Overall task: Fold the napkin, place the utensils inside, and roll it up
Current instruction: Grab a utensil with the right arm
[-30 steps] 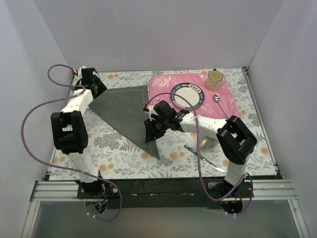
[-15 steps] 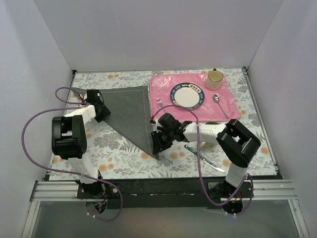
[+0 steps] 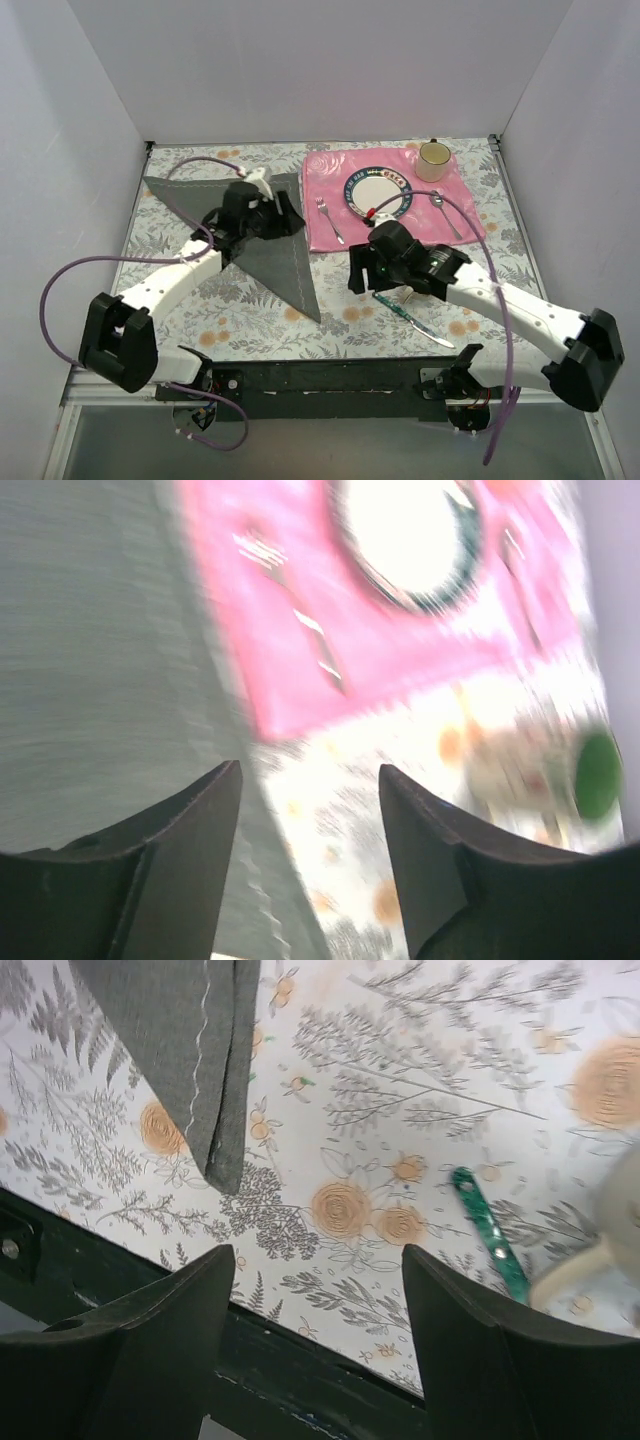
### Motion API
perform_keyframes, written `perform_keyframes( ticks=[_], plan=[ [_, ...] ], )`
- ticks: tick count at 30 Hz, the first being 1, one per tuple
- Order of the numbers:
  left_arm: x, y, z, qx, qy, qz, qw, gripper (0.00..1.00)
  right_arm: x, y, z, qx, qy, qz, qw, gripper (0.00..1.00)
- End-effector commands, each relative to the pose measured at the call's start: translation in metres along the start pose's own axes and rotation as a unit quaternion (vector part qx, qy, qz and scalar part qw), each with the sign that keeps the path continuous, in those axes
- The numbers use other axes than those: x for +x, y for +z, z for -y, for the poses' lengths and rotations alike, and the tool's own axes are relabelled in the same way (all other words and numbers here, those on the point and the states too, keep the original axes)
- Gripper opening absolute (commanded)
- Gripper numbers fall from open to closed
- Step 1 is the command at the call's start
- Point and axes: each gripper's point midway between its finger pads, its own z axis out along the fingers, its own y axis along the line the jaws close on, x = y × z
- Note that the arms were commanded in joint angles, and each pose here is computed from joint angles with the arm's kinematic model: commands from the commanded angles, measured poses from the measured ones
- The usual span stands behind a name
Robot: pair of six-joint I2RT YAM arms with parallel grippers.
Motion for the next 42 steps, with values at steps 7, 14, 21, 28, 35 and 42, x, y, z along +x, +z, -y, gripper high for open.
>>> perform_keyframes(
  ticks=[7,14,21,28,35,42],
  plan=[
    [0.172,0.016,0.127,0.241,0.34,-0.14,0.898,0.62,-0.098,-0.117,0.078,0.119,0.058,0.15,0.98,0.8],
    [0.217,0.034,0.163,0.331,0.486,-0.106,0.802,0.66,-0.118,-0.142,0.116,0.12,0.073,0.175,0.974,0.79],
    [0.255,0.056,0.17,0.353,0.582,-0.1,0.725,0.65,-0.115,-0.145,0.106,0.071,0.057,0.18,0.979,0.79],
    [0.269,0.062,0.182,0.382,0.608,-0.092,0.69,0.65,-0.113,-0.145,0.104,0.057,0.044,0.18,0.981,0.79],
    [0.297,0.061,0.169,0.405,0.613,-0.153,0.661,0.58,-0.119,-0.15,0.097,0.041,0.038,0.192,0.98,0.79],
    [0.319,0.052,0.142,0.404,0.612,-0.235,0.638,0.41,-0.125,-0.156,0.092,0.032,0.03,0.21,0.977,0.78]
  ],
)
